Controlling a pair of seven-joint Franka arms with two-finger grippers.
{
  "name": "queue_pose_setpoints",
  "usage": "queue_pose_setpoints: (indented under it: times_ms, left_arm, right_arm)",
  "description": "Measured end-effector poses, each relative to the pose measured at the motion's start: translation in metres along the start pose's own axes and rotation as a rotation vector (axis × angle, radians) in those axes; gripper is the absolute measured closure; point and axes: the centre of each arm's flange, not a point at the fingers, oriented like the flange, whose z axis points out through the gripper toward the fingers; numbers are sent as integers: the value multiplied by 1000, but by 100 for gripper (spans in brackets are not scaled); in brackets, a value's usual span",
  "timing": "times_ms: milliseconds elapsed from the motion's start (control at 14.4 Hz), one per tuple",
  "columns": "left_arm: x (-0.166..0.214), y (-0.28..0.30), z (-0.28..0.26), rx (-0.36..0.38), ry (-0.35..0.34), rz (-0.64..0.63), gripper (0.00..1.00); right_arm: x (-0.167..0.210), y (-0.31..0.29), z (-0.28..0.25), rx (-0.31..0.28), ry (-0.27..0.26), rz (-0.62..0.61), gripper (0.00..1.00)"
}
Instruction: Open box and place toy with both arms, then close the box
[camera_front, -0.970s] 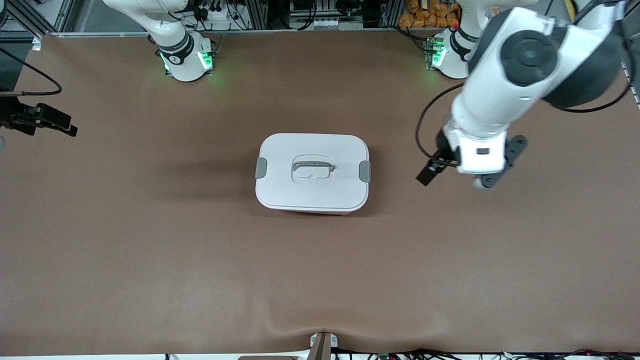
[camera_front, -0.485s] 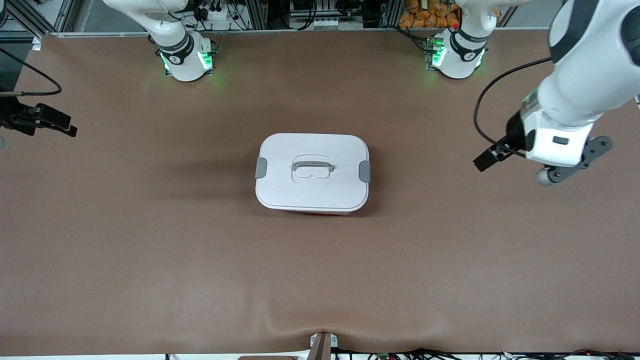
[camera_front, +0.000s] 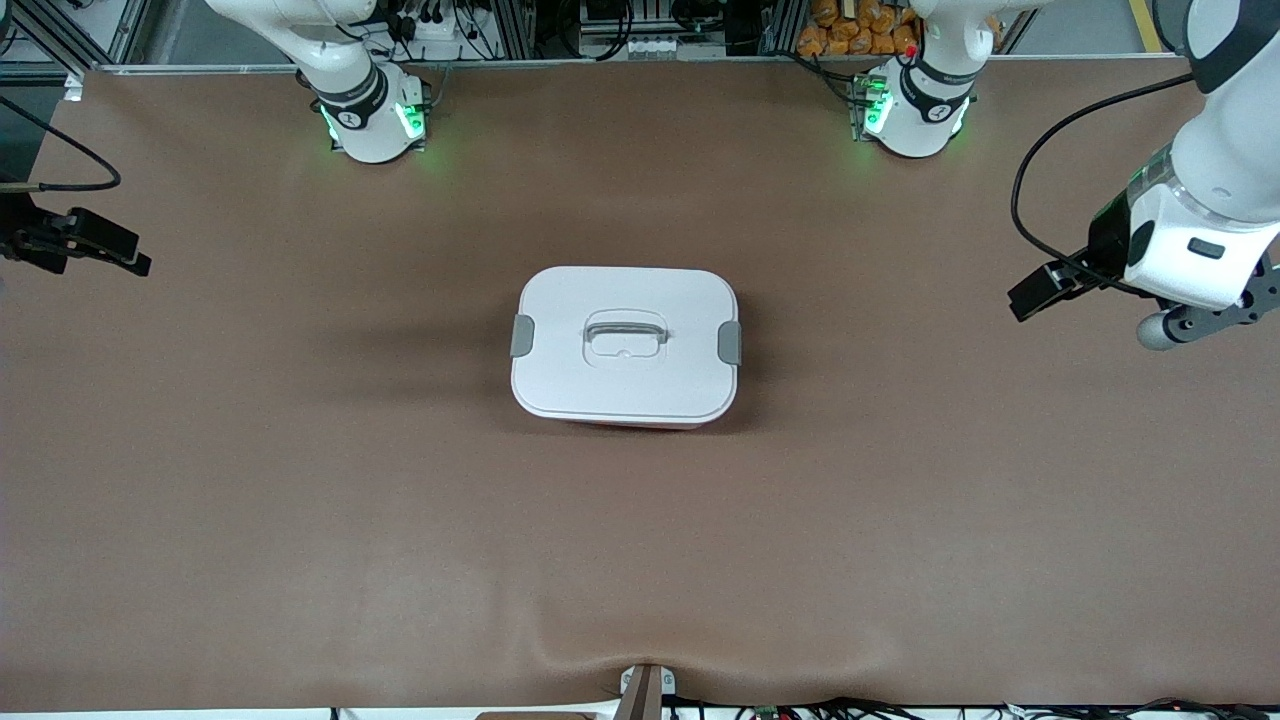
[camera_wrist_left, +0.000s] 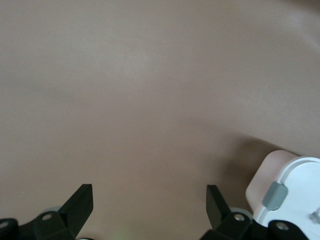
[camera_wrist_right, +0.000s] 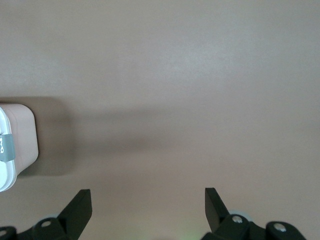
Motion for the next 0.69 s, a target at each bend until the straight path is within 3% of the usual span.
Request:
queue_pose_setpoints:
  times_ms: [693]
  left_arm:
    - [-51, -54, -25, 9, 9, 186, 0]
  right_arm:
    - [0, 0, 0, 0, 0, 0, 0]
